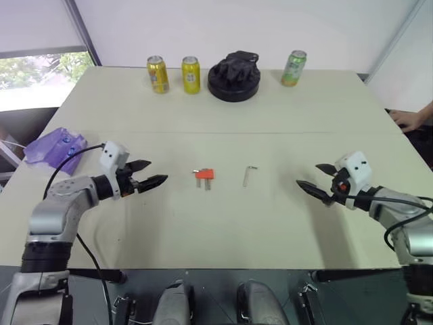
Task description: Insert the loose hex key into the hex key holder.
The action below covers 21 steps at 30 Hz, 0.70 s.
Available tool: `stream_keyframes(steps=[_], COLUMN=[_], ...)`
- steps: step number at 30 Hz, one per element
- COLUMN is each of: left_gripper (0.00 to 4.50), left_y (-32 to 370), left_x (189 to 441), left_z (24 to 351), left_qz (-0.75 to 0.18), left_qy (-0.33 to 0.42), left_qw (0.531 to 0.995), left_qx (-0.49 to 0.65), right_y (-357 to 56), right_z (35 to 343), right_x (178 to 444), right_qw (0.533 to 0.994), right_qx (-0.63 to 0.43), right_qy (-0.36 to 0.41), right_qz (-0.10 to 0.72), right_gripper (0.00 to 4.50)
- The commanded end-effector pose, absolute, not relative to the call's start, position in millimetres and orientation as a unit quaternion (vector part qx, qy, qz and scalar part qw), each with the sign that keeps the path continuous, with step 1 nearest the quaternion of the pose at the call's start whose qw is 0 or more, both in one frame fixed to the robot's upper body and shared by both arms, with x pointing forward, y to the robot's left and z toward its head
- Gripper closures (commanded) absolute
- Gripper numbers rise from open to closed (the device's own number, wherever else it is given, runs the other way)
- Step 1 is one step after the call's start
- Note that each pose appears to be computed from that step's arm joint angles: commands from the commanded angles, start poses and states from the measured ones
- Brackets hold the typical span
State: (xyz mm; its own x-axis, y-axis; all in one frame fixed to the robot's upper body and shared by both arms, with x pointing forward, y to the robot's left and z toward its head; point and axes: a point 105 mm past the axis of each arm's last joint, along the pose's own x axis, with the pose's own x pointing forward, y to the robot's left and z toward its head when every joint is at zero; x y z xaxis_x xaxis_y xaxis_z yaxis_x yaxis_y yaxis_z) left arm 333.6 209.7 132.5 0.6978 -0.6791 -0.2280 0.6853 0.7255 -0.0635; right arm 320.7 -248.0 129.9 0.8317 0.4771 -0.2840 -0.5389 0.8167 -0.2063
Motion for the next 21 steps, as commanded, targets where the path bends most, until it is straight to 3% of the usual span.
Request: stream_keyframes(steps=[1,21], left_gripper=[0.08,0.08], left_y=[213.6,211.8], left_x=[334.9,339.9], left_z=[147.3,151.1], left_qz=[-0.359,-0.366], left_qy=[0.087,0.081], left_qw=[0.929,0.927], left_qx=[0.018,0.022], right_y=[-244.1,-241.2], right_z=[137.0,135.4], right_x=[323.3,332.5], right_qw=[0.947,0.948], right_qx=[-0.148,-0.154], right_qy=[0.091,0.085], right_qz=[0.269,0.266], right_gripper=[0.31,0.31])
